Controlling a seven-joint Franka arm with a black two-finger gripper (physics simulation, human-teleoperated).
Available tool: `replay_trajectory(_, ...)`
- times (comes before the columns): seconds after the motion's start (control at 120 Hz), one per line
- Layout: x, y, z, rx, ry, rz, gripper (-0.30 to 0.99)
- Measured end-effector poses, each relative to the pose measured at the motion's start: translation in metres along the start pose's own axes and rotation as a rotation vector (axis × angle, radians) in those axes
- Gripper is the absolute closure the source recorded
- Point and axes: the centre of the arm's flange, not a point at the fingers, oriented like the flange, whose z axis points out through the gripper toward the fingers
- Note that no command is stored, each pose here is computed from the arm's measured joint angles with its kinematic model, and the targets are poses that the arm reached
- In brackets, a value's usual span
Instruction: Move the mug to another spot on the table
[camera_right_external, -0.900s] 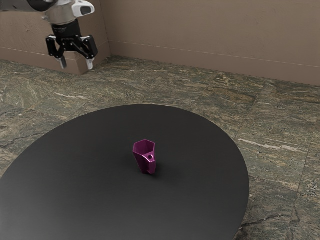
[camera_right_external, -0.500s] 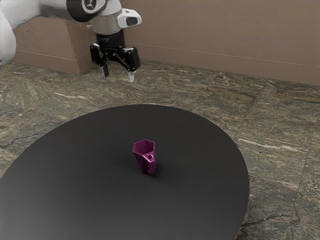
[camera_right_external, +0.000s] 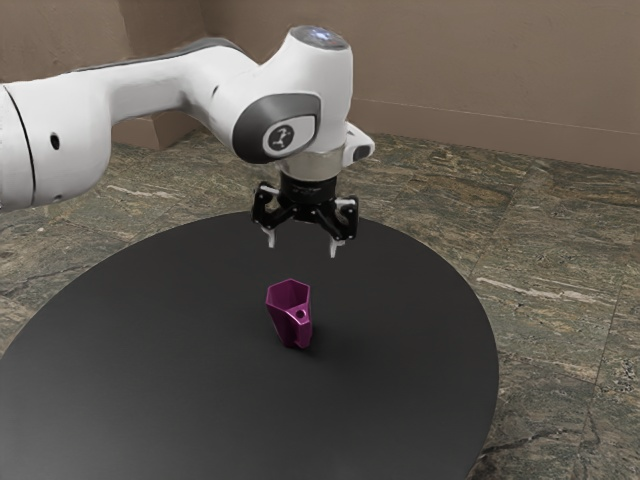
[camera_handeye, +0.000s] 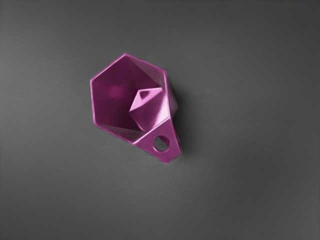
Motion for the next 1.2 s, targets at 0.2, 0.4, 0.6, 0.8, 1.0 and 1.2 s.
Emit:
replay_trajectory(0.2,-0.015,0.013,0.053,0.016,0.019,-0.208,0.00)
replay_trajectory(0.4,-0.013,0.024,0.097,0.048,0.086,-0.382,0.00)
replay_trajectory(0.6,-0.009,0.013,0.144,0.067,0.146,-0.512,0.00)
replay_trajectory(0.8,-0.001,0.013,0.181,0.045,0.192,-0.601,0.00)
replay_trajectory(1.0,-0.008,0.013,0.213,0.045,0.196,-0.652,0.00)
replay_trajectory(1.2,-0.013,0.018,0.227,0.023,0.207,-0.666,0.00)
